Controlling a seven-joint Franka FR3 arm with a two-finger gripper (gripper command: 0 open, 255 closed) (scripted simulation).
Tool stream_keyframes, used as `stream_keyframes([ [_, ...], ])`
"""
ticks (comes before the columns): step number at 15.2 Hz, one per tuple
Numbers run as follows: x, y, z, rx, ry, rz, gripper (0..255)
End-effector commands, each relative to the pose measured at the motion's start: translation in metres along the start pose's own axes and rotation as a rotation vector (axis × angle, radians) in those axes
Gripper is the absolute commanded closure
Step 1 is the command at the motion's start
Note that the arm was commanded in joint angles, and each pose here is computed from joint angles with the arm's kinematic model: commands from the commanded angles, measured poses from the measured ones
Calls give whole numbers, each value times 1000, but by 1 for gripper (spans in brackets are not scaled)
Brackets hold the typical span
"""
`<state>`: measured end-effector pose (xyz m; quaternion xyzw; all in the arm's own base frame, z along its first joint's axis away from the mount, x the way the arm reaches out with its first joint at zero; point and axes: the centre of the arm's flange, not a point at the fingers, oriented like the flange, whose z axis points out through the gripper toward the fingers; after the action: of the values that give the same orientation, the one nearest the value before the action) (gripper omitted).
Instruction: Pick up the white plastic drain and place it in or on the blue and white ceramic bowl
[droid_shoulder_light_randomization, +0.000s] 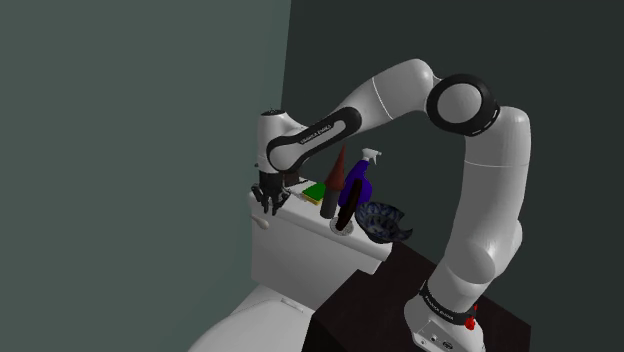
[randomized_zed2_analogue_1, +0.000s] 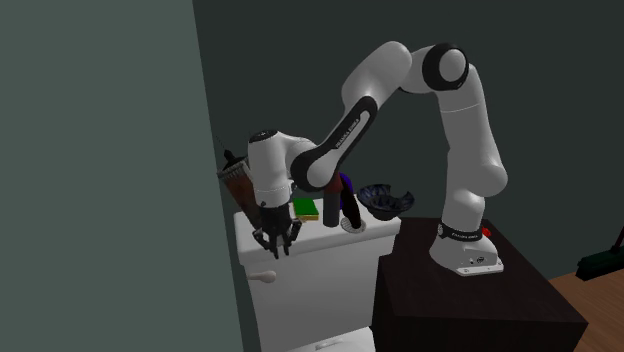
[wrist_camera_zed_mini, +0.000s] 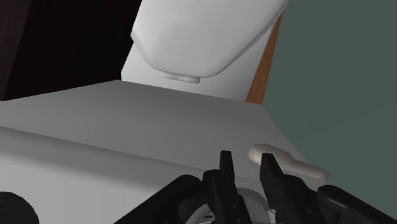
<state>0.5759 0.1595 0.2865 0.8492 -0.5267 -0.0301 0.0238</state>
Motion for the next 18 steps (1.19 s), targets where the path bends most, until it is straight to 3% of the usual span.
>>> stream_keyframes([
  [1,2,1,-7,-3,0,4,255],
  [18,-1,8,-96,-3,0,4,255],
])
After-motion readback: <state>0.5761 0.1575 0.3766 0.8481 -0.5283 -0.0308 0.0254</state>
